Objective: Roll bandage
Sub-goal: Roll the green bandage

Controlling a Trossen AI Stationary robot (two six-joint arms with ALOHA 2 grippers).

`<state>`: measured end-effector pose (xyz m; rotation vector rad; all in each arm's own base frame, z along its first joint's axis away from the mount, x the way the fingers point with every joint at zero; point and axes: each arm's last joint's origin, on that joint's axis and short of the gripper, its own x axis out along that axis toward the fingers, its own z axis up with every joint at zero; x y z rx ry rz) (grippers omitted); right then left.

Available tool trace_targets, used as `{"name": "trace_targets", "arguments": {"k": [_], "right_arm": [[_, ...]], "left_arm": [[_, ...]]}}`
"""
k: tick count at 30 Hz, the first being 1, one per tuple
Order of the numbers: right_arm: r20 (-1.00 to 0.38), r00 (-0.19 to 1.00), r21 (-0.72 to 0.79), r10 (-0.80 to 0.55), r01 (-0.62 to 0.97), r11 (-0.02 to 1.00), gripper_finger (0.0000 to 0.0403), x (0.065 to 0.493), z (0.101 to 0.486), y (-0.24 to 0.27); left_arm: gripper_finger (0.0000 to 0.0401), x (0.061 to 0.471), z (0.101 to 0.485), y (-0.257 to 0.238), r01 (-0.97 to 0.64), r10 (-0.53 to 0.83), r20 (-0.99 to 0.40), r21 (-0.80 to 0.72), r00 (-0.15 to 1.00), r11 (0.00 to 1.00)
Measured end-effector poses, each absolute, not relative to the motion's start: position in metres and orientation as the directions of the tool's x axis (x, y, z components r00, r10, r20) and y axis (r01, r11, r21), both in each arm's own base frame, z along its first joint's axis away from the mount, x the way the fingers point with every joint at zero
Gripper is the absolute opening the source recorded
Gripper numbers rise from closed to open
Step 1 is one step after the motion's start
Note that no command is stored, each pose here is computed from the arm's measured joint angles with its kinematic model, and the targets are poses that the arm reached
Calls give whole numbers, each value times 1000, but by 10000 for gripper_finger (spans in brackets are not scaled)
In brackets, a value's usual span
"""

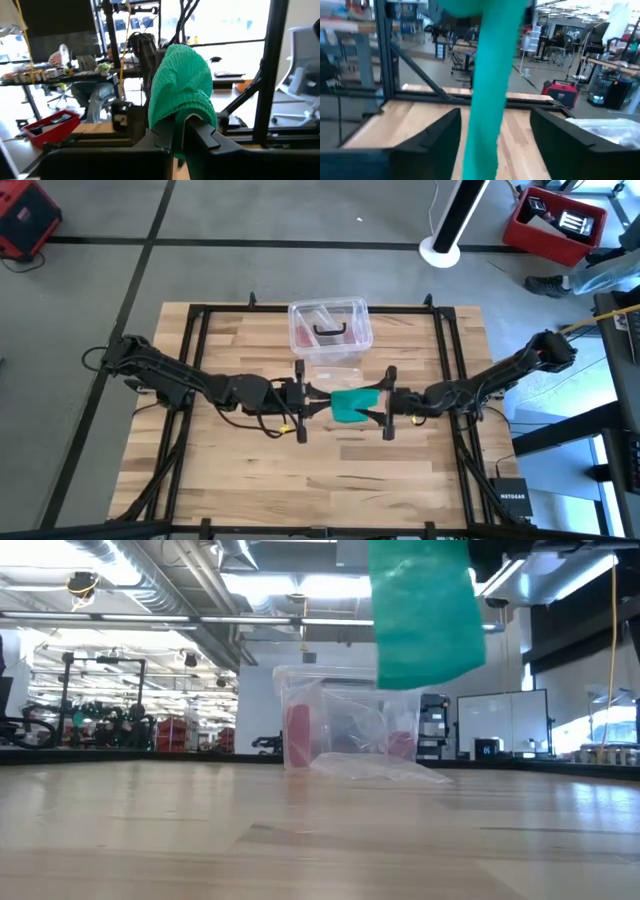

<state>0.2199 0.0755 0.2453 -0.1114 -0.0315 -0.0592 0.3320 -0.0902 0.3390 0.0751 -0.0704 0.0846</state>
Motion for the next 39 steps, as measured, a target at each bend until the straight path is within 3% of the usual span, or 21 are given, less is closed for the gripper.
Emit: {"name": "trace_targets", "arguments": {"k": [3, 7, 9, 20, 25, 29, 34, 39], "right_arm": [[31, 998, -186, -52, 57, 981, 178, 227, 252, 79], [25, 998, -320, -54, 59, 946, 42, 232, 263, 80], [30, 997, -399, -72, 78, 914, 16, 234, 271, 81], [41, 958, -718, -283, 225, 659, 8, 242, 332, 79], [36, 962, -761, -270, 202, 616, 6, 242, 354, 79], [14, 937, -797, -348, 221, 562, 3, 240, 363, 76], [49, 939, -782, -341, 248, 572, 3, 227, 380, 72], [-19, 942, -726, -334, 216, 652, 2, 228, 373, 63]], "left_arm": [[15, 331, 339, -93, -71, 67, 78, 59, 995, 996], [15, 330, 339, -98, -29, 26, 73, 31, 997, 999], [15, 329, 339, -102, 20, -22, 74, 27, 997, 999], [15, 318, 328, -136, 254, -253, -29, 39, 967, 966], [15, 312, 328, -150, 328, -326, -30, 71, 945, 942], [15, 308, 326, -157, 355, -352, -50, 82, 935, 931], [15, 306, 325, -161, 349, -344, -64, 86, 937, 933], [15, 302, 337, -168, 382, -393, 55, 147, 918, 912]]}}
